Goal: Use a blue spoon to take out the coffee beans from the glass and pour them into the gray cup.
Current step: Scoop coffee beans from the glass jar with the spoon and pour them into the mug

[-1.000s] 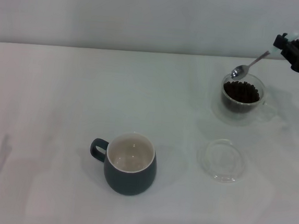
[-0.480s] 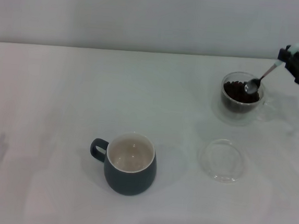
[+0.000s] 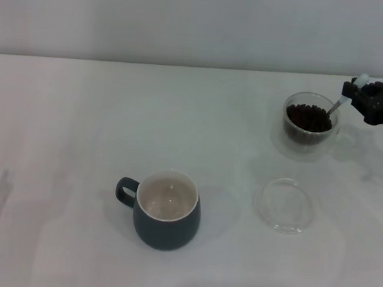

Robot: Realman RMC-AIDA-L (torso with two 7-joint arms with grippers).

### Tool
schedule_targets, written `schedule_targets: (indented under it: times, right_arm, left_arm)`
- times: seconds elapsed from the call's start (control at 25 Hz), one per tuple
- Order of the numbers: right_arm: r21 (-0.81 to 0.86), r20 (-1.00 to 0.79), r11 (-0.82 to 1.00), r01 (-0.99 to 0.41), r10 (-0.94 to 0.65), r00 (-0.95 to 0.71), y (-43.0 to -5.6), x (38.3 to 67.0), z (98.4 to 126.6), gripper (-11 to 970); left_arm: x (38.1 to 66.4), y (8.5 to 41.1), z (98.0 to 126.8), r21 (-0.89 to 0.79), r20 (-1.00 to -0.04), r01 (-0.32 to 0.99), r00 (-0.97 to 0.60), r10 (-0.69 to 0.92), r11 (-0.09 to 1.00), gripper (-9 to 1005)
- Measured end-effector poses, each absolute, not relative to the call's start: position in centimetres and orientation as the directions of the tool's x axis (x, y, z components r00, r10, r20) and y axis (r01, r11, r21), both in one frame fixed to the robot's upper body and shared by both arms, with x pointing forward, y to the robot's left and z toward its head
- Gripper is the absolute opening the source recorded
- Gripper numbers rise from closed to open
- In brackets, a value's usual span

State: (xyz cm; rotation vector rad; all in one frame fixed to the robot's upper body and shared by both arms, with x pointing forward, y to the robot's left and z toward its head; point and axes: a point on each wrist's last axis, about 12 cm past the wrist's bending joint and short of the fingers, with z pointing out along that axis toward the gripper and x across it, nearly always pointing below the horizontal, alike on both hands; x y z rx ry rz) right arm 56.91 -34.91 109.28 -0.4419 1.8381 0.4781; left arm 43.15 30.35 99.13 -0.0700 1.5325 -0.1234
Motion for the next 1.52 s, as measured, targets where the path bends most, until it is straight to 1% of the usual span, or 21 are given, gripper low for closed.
schedule_targets:
  times: [0.32,0.72,0.88,1.16,1.52]
  right_arm:
    - [0.293,-0.909,0.869,-0.398,0.125,-0.398,-35.6,57.0,109.1,138]
    - [0.465,-0.832,0.834,-0.296,0.297,-0.468,-35.9,57.1,109.0,139]
    - [0.523,-0.791,0.818,-0.239,0.362,-0.493,-36.0,57.1,108.5,139]
    - [0.6,-0.739,0.781,-0.172,0.46,-0.492,-36.3,56.9,107.6,139]
    - [0.674,-0.69,0.727,-0.13,0.556,-0.463,-36.6,56.5,107.2,139]
  left_arm:
    - [43.2,30.3,99.1,-0.118,-0.992,0.047,0.031,-0.119,0.992,888]
    - [43.3,30.6,99.1,-0.101,-0.994,0.042,0.027,-0.102,0.994,887]
    - [43.4,30.5,99.1,-0.099,-0.995,0.044,0.027,-0.101,0.994,887]
    - [43.9,30.6,99.2,-0.09,-0.995,0.047,0.026,-0.092,0.995,887]
    - [44.0,30.7,99.2,-0.082,-0.996,0.049,0.026,-0.083,0.995,887]
